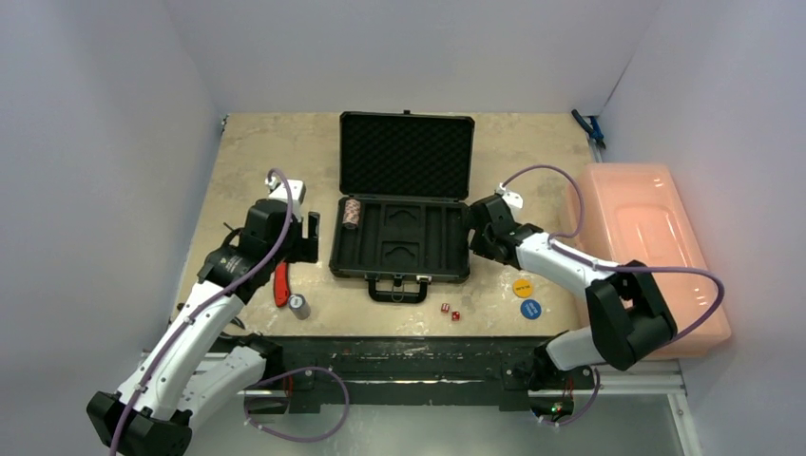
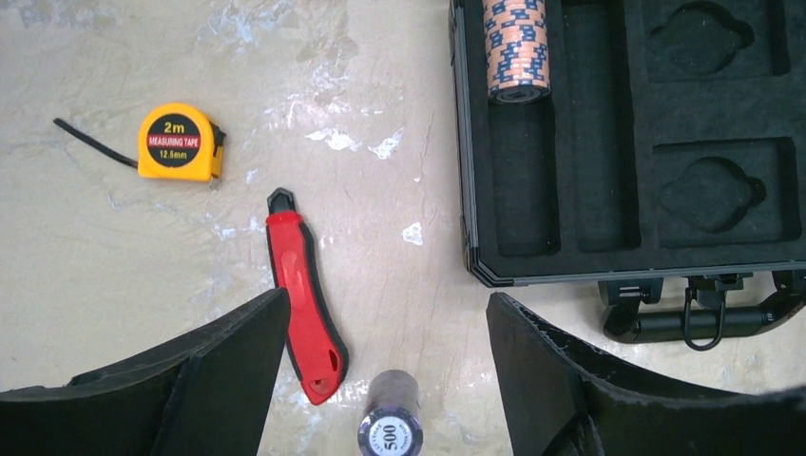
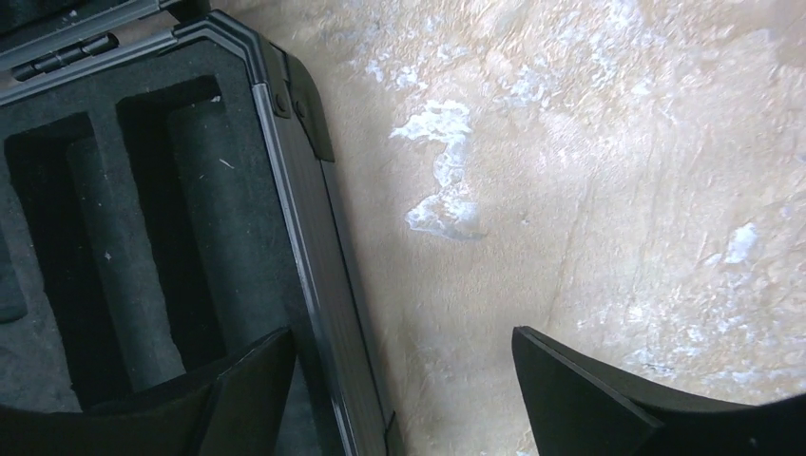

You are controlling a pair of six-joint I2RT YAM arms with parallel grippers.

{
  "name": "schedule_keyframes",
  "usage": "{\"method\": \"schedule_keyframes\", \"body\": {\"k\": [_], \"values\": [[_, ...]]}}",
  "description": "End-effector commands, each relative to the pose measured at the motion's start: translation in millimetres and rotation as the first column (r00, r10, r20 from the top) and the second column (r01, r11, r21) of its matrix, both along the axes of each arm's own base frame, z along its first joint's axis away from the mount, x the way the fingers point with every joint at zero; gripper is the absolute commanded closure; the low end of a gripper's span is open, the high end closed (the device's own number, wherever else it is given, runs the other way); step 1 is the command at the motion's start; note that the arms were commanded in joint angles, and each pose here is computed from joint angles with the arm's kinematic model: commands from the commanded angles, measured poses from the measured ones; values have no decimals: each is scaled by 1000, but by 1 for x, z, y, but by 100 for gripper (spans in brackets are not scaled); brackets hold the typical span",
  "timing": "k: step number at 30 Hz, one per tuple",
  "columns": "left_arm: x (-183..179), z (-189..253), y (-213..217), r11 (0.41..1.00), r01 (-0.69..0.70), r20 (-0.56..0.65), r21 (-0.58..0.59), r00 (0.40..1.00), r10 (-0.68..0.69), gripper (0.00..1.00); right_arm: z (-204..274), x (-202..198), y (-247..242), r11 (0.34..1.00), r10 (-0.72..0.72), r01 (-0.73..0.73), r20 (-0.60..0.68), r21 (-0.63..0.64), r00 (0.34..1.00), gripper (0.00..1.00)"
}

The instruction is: Pack up texas hold em set

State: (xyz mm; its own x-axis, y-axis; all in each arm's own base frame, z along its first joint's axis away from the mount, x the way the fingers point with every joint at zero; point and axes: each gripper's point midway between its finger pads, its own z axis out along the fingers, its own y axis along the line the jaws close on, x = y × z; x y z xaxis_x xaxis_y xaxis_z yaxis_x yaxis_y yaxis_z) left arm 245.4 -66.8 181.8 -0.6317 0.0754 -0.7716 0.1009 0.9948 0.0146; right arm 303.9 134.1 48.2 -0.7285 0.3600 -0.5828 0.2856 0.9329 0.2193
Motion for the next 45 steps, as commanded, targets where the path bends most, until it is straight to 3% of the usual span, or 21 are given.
{"method": "schedule_keyframes", "body": {"k": [1,6,13,24,33,45], "values": [[-15,-3,8,996,-83,-44,-35,996,81,23,15,0,-11,999,-6,7,40,-35,999,10],[-34,-13,18,980,-191,-116,-48,976,185,22,32,2,-10,999,16,-13,75,-34,997,1],[-48,-25,25,947,-313,-183,-72,937,296,20,53,3,-10,999,40,-37,112,-32,993,1],[-80,-48,27,810,-560,-317,-172,810,493,16,67,-6,-12,998,67,-65,138,-20,988,1],[-92,-58,28,736,-641,-350,-218,755,554,11,70,-9,-11,996,85,-83,149,-16,985,1],[-94,-95,20,721,-663,-417,-201,724,550,18,72,-13,-12,996,93,-93,158,-12,983,1]]}}
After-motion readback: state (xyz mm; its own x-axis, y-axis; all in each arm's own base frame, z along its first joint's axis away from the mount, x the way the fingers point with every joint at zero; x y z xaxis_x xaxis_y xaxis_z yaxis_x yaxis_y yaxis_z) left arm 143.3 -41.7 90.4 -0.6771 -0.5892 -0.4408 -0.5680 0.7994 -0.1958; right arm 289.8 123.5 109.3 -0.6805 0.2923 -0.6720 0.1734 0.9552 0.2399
